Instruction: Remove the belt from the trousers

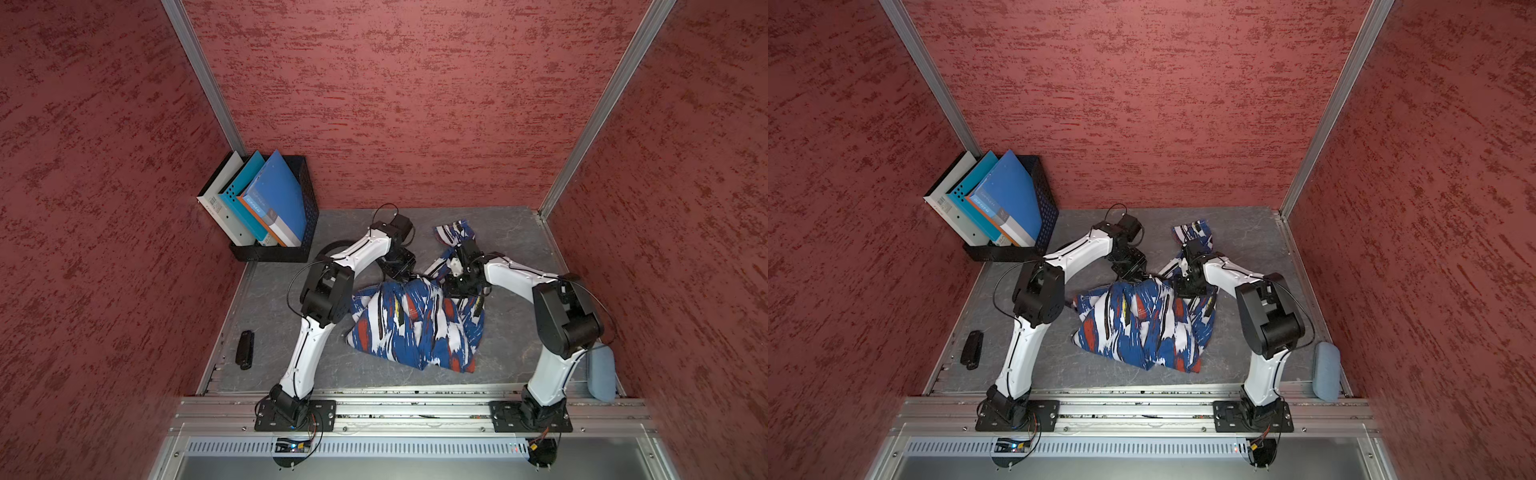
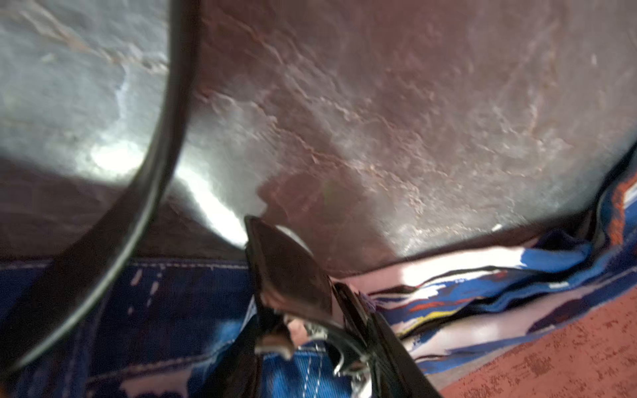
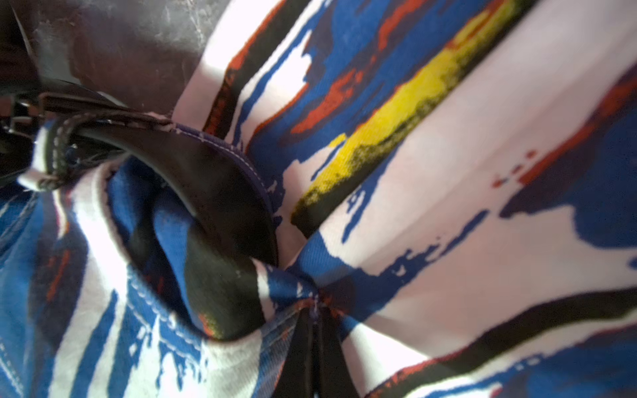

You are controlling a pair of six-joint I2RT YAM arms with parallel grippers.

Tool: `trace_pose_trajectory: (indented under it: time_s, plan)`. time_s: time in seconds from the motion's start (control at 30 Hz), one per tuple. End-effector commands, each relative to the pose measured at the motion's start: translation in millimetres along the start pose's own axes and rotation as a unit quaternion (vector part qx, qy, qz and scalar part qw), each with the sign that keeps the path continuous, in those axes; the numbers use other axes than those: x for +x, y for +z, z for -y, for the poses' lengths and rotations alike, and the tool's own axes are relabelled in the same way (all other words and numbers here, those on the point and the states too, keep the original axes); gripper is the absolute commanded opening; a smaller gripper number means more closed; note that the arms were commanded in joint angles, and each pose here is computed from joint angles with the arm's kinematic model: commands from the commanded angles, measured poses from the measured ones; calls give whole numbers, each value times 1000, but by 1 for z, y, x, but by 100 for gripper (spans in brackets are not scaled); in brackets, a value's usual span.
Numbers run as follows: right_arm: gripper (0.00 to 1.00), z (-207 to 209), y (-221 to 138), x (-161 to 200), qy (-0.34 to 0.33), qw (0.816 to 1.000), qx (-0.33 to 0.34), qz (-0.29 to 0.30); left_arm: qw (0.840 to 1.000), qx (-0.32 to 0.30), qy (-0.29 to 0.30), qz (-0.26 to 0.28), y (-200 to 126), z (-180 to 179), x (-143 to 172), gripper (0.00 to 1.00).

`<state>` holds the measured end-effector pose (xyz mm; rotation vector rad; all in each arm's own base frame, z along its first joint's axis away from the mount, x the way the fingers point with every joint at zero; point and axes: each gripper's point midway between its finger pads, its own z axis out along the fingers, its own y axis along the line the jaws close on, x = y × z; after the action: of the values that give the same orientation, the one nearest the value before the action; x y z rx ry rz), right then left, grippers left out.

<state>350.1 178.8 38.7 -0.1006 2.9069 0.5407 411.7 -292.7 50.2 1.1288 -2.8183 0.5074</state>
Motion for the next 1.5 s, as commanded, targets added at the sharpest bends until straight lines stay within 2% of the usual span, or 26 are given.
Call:
trace_pose_trajectory:
  time_s: [0.0, 0.03, 0.07, 0.13, 0.17, 0.27, 0.37, 0.57, 0.67, 0.77, 1.07, 1.27, 1.4, 1.47]
  plan:
    - [0, -4, -13, -4, -11, 1000, 2, 12, 999, -30, -4, 13, 10, -11, -6, 45]
    - [0, -4, -14, -5, -12, 1000, 0, 15, 999, -33, -5, 13, 11, -12, -6, 41]
    - [0, -6, -16, -7, -15, 1000, -2, 17, 999, -30, -5, 13, 13, -12, -7, 33]
    - [0, -8, -18, -9, -16, 1000, -4, 20, 999, -28, -6, 16, 14, -9, -9, 7]
    - [0, -8, -19, -10, -17, 1000, -5, 22, 1000, -25, -7, 16, 14, -7, -10, 0]
    - [0, -14, -23, -14, -31, 999, -13, 35, 1000, -4, -3, 20, 3, 9, -13, 0]
    - [0, -9, -28, -21, -38, 998, 11, 44, 999, 31, 11, 34, -25, 32, -20, 0]
    - [0, 1, -58, -61, -11, 990, 68, 123, 986, 147, 38, 72, -121, 79, -37, 0]
    - [0, 7, -70, -81, 7, 985, 101, 143, 973, 194, 39, 119, -187, 78, -61, 0]
    - [0, 12, -79, -91, 2, 981, 124, 149, 962, 217, 29, 160, -243, 55, -93, 0]
    - [0, 48, -107, -108, 21, 973, 154, 170, 936, 253, -37, 240, -359, -55, -173, 0]
    - [0, 71, -125, -110, 34, 966, 181, 179, 906, 284, -72, 305, -441, -129, -195, 0]
    - [0, 84, -132, -111, 44, 964, 194, 180, 894, 277, -77, 343, -482, -173, -191, 0]
    - [0, 92, -136, -111, 47, 961, 207, 176, 880, 264, -62, 390, -511, -192, -182, 0]
